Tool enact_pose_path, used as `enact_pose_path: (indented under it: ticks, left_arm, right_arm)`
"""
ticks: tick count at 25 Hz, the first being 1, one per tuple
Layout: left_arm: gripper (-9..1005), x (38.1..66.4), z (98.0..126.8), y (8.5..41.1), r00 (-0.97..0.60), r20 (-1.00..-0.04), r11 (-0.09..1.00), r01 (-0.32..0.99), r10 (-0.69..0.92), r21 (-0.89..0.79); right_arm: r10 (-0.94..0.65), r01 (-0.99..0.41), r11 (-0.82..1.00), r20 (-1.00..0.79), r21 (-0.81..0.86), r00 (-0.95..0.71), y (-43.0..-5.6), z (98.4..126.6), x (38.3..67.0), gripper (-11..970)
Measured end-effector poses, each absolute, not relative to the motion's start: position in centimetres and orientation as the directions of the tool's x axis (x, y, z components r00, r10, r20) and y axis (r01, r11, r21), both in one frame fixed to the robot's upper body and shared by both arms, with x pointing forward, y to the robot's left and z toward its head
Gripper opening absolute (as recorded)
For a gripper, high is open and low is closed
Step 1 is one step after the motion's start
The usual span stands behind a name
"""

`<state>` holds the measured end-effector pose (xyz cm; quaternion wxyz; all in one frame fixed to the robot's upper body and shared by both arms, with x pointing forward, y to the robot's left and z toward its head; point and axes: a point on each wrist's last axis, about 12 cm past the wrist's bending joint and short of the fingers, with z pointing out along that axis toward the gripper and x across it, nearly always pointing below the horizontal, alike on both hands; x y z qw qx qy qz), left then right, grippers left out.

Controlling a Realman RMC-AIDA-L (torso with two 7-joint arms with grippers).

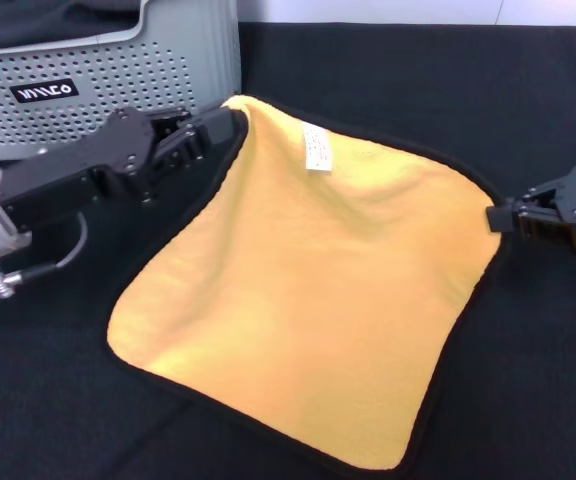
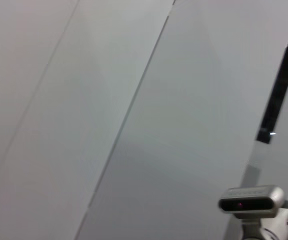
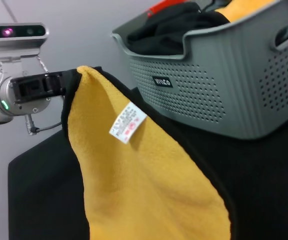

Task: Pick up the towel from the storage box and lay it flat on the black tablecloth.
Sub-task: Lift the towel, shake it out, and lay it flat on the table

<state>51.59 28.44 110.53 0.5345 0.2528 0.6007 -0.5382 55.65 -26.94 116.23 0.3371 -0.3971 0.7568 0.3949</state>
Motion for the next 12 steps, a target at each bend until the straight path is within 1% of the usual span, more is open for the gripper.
enact_pose_path:
  ticks: [6, 9, 12]
  left_arm:
    - [43, 52.0, 108.8, 27.4, -0.278, -0.928, 0.393, 0.847, -0.249, -0.359]
    - [43, 52.6, 108.0, 26.9, -0.278, -0.938, 0.441, 0.829, -0.207, -0.343]
    - [43, 52.9, 107.8, 26.9, -0.281, -0.94, 0.463, 0.819, -0.192, -0.339]
  right_arm:
    - [-0.348, -0.849, 0.416, -0.805, 0.326, -0.48, -26.7, 115.1, 57.1, 100]
    - [-0.364, -0.836, 0.447, -0.79, 0.317, -0.494, -26.5, 114.6, 57.9, 102]
    - [-0.367, -0.832, 0.463, -0.789, 0.305, -0.493, -26.5, 114.5, 58.3, 104]
